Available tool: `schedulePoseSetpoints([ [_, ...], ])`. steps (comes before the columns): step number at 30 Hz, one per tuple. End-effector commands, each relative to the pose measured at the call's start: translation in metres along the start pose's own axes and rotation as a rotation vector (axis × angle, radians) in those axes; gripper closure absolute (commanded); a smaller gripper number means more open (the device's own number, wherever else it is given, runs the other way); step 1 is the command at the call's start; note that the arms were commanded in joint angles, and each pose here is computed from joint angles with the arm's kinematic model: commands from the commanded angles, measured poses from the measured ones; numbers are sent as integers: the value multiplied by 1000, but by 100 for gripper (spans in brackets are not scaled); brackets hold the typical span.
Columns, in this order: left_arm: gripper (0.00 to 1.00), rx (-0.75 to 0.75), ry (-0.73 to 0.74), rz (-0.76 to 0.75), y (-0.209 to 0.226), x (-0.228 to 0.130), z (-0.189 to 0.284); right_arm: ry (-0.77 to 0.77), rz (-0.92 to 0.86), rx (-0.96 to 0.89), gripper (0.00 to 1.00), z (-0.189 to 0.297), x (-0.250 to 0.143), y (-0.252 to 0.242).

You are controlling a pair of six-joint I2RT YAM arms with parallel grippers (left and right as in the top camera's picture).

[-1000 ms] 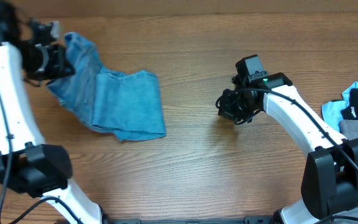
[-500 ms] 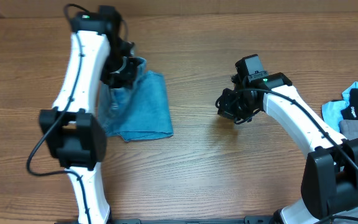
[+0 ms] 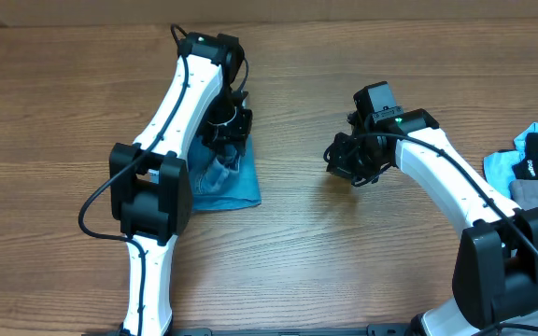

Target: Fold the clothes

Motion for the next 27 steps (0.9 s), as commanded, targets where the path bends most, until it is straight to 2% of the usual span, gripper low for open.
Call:
schedulePoseSetpoints([
  [1, 65, -55, -42, 24, -1, -8, 32, -8, 109, 39, 83, 4, 2, 8],
  [3, 63, -81, -115, 12, -1, -13, 60, 19, 233, 125, 81, 5, -1, 18],
  [7, 51, -95, -249, 17, 8, -23, 103, 42, 303, 267, 76, 8, -4, 37],
  [9, 50, -88, -308, 29, 16, -27, 119, 53, 384, 403, 71, 13, -7, 56],
  [13, 56, -36, -363, 75, 39, -31, 134, 47, 507, 584, 62, 19, -17, 94],
  [16, 54, 18, -362, 87, 54, -31, 133, 26, 519, 554, 49, 8, -27, 116],
  [19, 51, 50, -362, 86, 63, -30, 132, 7, 507, 445, 39, -14, -41, 127],
  [23, 48, 81, -366, 96, 70, -27, 131, 37, 572, 424, 36, -43, -65, 145],
  [27, 48, 82, -361, 93, 71, -25, 129, -14, 594, 362, 37, -66, -66, 150],
])
Point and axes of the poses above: each gripper's point midway between its finger pads, its own z axis back along the fingers, its own y axis along the line the jaws close on, x = y × z, the point moved 5 cm from there along z, back along the fingers, and after that the axes turned 1 degree about -z, right-handed, at the moved point
